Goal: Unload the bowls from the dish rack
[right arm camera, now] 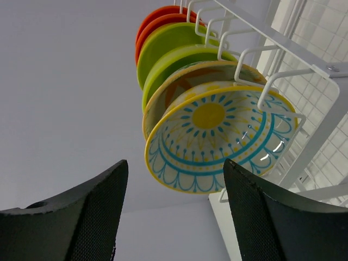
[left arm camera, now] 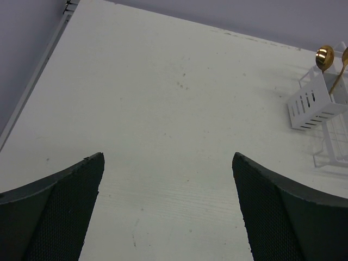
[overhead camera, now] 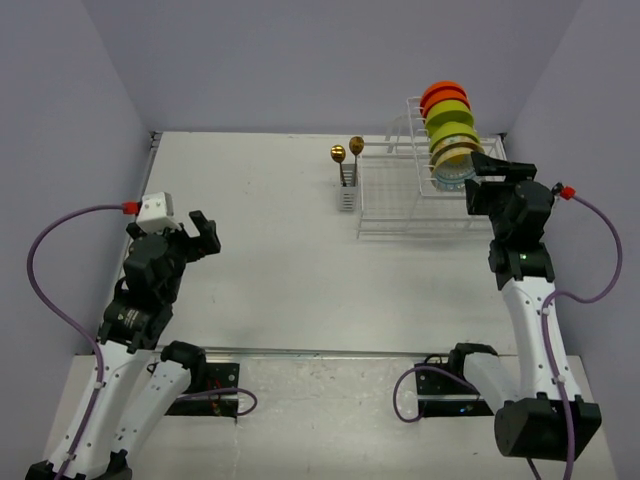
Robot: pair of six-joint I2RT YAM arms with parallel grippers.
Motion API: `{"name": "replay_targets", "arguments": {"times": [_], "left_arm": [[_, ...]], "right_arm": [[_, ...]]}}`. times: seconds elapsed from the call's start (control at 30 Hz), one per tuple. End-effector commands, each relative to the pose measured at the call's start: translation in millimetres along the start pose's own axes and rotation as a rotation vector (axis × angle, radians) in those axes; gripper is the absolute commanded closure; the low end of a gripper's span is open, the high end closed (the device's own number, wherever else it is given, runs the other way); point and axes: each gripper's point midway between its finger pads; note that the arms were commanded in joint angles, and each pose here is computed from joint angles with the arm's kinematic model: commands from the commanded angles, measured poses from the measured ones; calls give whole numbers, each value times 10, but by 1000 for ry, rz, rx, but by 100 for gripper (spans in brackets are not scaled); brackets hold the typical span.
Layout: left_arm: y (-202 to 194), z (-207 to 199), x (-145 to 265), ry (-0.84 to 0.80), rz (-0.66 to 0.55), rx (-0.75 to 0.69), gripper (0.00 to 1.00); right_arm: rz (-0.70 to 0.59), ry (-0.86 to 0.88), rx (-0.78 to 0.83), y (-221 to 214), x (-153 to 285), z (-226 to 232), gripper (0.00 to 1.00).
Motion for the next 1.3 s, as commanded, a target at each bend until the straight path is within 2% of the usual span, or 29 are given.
{"name": "replay_targets", "arguments": {"times": [0.0,0.17,0.3,0.6,0.7,0.97,1.07,1.27], "left_arm": [[25,-42,-47,-19,-11,2,0],[19,-35,-50,-16,-8,0,0],[30,-21,-38,-11,-15,2,0],[15,-31,-45,-14,-9,0,0],[13,-25,-49,-11,-8,0,0],[47,19,-17,9,-25,6,0],[45,18,-23,10,-24,5,0],[59,38,-6,18,-30,8,0]], "right_arm": [[34,141,-20,-19,51,510,28],[87,98,-19,-98,-163,454,29],[87,78,-32,-100,-256,403,34],[40,55,-80,-19,-226,263,51],[34,41,-84,-9,-237,245,61],[30,21,-90,-8,-288,220,66],[29,14,-96,-2,-290,204,76],[14,-2,-121,20,-279,133,84]]}}
Point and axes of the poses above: each gripper's point midway between its finger pads, its own x axis back along the fingers, its own z axis along the line the jaws close on, y = z × x, and after that the axes turned 4 degrees about -x, right-handed
